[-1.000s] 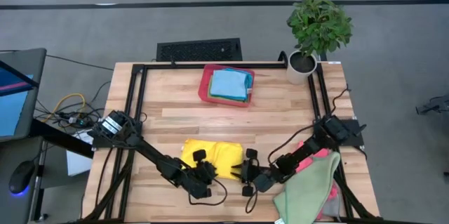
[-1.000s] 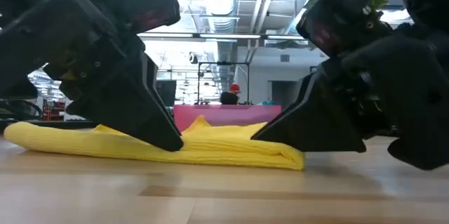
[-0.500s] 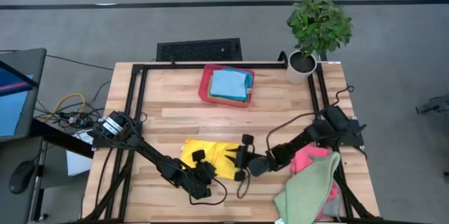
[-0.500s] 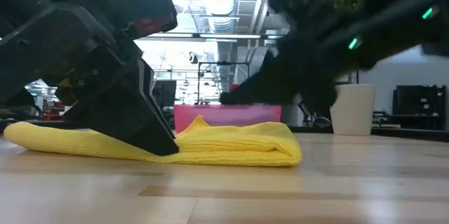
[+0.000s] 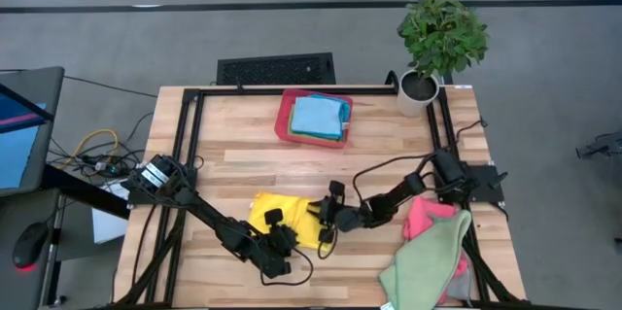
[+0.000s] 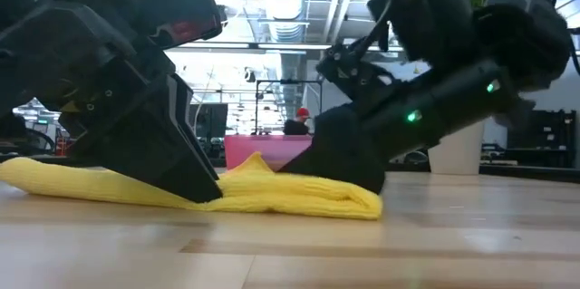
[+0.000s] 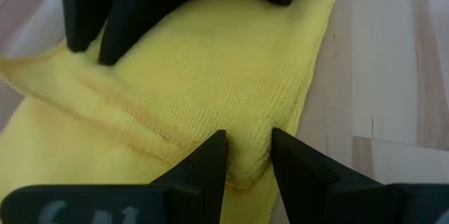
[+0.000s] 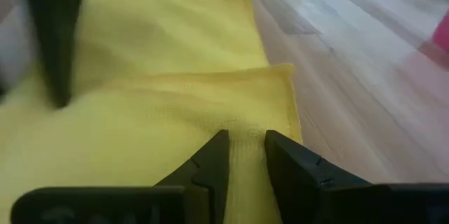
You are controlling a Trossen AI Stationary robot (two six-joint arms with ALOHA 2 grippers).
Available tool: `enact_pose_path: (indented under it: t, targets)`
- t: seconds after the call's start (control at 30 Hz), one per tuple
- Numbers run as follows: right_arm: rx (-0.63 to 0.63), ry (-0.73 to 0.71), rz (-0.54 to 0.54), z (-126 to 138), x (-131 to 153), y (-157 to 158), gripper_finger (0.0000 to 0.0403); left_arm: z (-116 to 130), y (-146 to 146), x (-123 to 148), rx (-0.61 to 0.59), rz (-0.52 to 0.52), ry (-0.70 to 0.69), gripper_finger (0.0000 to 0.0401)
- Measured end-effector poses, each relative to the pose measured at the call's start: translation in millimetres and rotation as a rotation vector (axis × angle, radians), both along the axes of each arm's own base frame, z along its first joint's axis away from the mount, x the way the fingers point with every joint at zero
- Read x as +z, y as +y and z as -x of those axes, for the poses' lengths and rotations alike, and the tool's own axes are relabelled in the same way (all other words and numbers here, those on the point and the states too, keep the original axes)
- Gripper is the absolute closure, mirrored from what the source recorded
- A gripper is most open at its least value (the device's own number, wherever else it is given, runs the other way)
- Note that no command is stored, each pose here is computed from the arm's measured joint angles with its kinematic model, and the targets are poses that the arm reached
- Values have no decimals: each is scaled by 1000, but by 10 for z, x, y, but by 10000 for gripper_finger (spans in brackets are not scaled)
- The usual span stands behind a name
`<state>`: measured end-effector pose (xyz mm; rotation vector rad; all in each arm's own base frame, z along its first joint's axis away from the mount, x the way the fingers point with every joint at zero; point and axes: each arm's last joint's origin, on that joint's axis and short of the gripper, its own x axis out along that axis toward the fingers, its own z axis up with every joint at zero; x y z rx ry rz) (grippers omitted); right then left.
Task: Fold microfiber towels
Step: Fold the yellow microfiber cloth
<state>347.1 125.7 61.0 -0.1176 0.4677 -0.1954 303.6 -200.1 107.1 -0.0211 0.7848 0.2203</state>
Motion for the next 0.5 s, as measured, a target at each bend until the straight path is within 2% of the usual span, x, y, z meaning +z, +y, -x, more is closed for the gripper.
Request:
enact_pose_path:
  t: [0.17,0.27,0.37,0.5]
  targets:
    - [54,-111,78,66,516,187,284,0,-2,0,-1,1,0,296]
    - [72,-160,75,135,706,279,285,0,-2,1,-1,0,-1,296]
    - [100,-175,42,175,669,399,285,-1,-1,0,1,-3,-3,296]
    - [122,-135,-5,236,343,557,285,-1,-2,1,2,-4,-5,296]
